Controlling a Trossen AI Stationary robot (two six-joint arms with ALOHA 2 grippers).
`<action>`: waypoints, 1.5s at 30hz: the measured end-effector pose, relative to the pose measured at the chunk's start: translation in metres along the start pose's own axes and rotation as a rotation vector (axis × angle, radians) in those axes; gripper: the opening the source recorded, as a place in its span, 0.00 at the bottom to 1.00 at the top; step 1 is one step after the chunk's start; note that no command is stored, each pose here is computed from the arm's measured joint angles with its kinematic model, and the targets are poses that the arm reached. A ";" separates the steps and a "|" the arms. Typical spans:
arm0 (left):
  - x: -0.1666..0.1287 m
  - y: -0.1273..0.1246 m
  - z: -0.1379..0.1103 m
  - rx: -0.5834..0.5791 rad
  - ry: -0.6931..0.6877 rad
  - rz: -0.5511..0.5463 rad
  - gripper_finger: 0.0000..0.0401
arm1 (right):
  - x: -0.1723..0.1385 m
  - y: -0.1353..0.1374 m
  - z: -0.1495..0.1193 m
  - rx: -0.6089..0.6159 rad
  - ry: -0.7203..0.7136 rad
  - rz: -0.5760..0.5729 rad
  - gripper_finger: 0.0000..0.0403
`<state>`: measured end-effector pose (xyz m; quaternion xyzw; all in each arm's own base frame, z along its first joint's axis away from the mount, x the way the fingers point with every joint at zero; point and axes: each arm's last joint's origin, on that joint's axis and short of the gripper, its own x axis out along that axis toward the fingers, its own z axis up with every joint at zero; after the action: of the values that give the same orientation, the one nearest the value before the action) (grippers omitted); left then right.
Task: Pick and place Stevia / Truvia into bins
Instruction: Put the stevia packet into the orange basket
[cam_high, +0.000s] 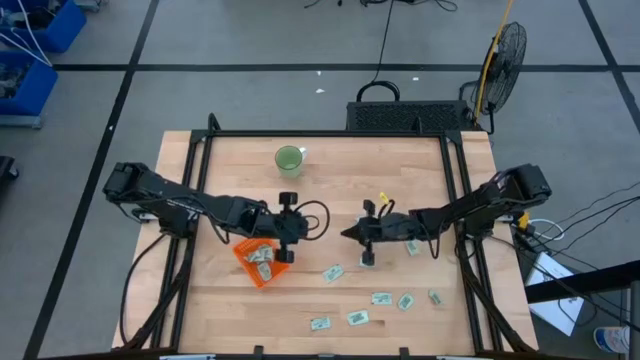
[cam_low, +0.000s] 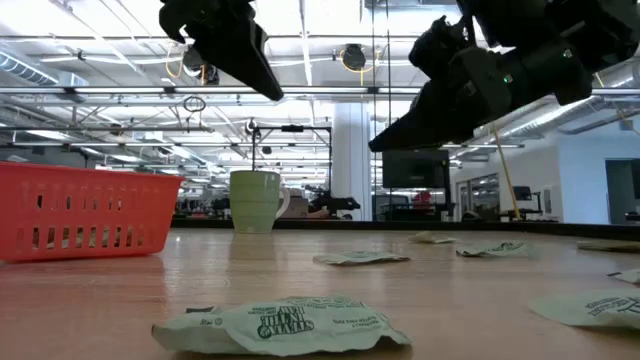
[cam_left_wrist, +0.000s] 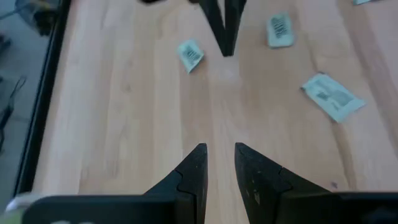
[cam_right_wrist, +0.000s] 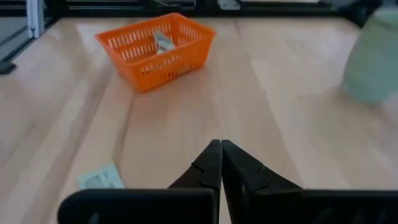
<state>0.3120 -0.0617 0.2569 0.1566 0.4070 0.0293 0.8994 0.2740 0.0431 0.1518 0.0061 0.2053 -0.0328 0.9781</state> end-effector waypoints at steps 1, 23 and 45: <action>0.000 0.000 0.001 0.000 -0.007 -0.013 0.22 | -0.001 -0.001 -0.002 0.004 0.024 -0.002 0.00; 0.018 -0.007 -0.033 -0.066 0.103 -0.024 0.22 | -0.005 -0.012 -0.044 -0.054 0.391 -0.277 0.34; 0.021 0.002 -0.031 -0.109 0.071 0.006 0.22 | 0.006 -0.016 -0.049 -0.158 0.357 -0.338 0.00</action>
<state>0.3033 -0.0479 0.2231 0.1074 0.4360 0.0596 0.8915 0.2584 0.0281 0.1048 -0.0990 0.3747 -0.1783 0.9045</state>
